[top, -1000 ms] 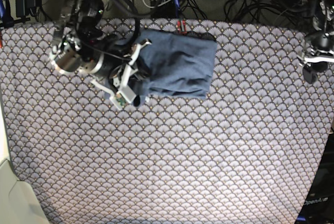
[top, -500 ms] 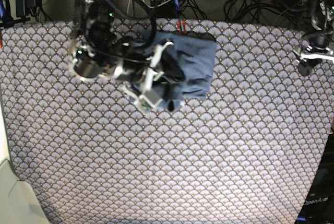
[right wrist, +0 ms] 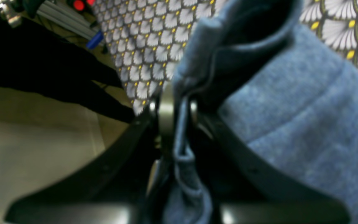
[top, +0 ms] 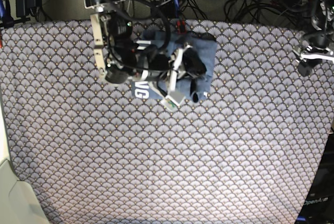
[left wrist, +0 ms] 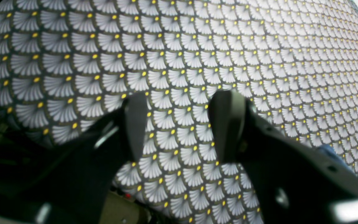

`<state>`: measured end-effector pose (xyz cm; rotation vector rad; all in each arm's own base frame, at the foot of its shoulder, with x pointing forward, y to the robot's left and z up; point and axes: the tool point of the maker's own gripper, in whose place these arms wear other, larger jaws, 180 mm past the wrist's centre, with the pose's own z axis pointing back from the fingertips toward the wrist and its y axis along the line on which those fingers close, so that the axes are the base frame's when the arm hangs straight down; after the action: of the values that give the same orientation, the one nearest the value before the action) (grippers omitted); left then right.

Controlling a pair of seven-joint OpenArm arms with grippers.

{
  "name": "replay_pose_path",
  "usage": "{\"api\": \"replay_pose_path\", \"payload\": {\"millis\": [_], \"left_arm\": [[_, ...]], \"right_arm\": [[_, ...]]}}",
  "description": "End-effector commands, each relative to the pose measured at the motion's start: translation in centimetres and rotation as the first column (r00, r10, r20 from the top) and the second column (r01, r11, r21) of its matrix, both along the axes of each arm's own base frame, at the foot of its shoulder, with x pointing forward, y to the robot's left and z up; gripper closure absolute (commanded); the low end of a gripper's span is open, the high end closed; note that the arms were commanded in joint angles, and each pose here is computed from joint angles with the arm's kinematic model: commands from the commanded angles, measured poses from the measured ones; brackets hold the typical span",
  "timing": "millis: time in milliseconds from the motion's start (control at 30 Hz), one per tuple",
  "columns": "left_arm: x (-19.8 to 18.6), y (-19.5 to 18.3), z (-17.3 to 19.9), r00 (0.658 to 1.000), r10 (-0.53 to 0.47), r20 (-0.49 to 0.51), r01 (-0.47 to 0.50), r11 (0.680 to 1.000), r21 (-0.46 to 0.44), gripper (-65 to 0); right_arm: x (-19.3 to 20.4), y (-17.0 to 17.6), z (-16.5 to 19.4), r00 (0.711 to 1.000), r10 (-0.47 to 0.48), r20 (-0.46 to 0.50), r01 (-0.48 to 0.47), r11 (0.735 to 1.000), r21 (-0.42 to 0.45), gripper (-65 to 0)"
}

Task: Fold the T-shirt properly
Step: 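Fold the strip's end over onto the bundle with the right gripper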

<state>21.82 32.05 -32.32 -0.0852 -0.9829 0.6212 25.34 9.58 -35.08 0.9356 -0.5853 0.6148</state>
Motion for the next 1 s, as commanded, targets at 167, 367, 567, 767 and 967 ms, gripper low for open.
{"api": "replay_pose_path", "payload": {"millis": [167,367,567,767,967], "left_arm": [[0.3,0.3,1.1,1.0,-0.01,0.029,0.009,1.0,0.022,-33.8],[-0.4,0.2,0.7,1.0,-0.011,0.009,0.011,1.0,0.02,-33.8],[-0.6,0.2,0.5,1.0,-0.011,0.002,0.011,1.0,0.02,-33.8],[-0.8,0.1,0.4,1.0,-0.009,-0.001,0.009,1.0,0.016,-33.8],[-1.4,-0.1,-0.1,1.0,-0.012,-0.02,0.012,1.0,0.01,-33.4]], "right_arm": [[1.9,1.1,1.0,1.0,-0.029,0.006,0.028,0.996,0.084,-25.6],[2.0,1.7,0.7,0.999,-0.044,-0.017,0.046,0.992,0.117,-31.9],[2.1,2.7,4.4,0.992,0.021,0.121,-0.033,0.994,0.1,-31.9],[0.6,4.3,5.9,0.973,0.125,0.196,-0.139,0.989,0.057,-31.7],[0.5,-0.3,2.4,0.978,0.126,0.164,-0.117,0.991,-0.065,-29.8]]}}
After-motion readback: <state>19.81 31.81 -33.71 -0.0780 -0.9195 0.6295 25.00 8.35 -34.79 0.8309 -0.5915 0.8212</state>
